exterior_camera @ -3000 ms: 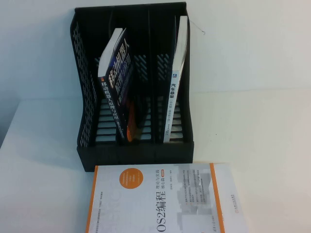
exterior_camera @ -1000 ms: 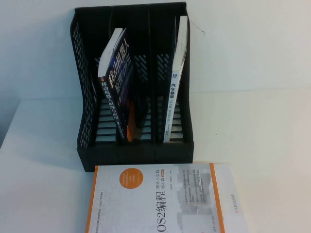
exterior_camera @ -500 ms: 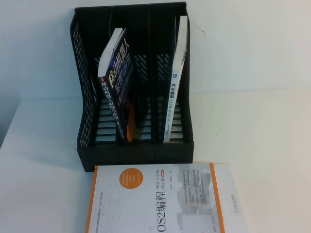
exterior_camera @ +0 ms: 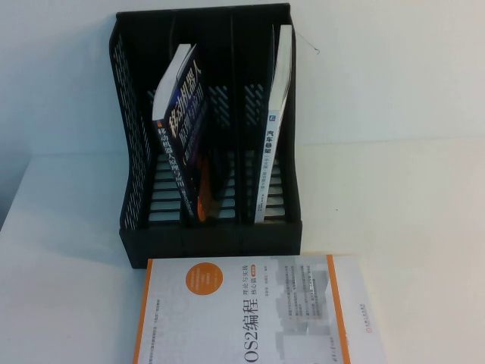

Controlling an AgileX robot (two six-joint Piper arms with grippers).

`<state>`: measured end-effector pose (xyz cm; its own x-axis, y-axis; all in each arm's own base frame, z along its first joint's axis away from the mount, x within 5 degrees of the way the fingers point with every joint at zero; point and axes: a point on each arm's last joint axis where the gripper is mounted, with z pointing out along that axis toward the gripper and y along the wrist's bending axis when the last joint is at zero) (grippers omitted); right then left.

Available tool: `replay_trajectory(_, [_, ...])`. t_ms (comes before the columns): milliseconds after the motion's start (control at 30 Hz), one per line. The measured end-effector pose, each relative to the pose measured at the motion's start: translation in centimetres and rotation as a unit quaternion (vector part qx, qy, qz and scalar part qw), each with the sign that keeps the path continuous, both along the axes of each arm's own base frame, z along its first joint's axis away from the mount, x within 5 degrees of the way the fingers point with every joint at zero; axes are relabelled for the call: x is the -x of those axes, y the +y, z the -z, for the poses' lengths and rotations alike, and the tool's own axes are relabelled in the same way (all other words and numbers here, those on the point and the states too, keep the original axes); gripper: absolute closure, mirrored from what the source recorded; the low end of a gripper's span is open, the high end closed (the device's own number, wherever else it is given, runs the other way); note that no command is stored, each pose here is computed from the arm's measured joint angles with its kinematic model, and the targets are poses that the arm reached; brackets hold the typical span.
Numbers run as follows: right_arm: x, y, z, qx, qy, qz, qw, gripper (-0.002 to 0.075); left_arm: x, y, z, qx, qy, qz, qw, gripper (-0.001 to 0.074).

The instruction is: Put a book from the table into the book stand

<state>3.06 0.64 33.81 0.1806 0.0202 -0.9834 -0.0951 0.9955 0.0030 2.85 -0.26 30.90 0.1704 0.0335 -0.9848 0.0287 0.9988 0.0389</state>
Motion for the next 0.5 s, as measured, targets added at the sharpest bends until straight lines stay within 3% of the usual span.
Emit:
replay_trajectory(167, [-2.9, 0.7, -1.2, -0.059, 0.195, -0.032, 0.979, 0.0727, -2.3, -0.2, 1.8, 0.031, 0.159, 0.011, 0.987, 0.0738])
replay_trajectory(333, [-6.2, 1.1, 0.0, -0.067, 0.352, -0.036, 0.933, 0.0728, -4.9, -0.8, 4.8, 0.068, 0.358, 0.028, 0.931, 0.0738])
replay_trajectory(500, [-9.2, 1.4, 2.0, -0.073, 0.441, -0.036, 0.894, 0.0728, -6.9, -1.7, 6.4, 0.136, 0.449, 0.053, 0.881, 0.0738])
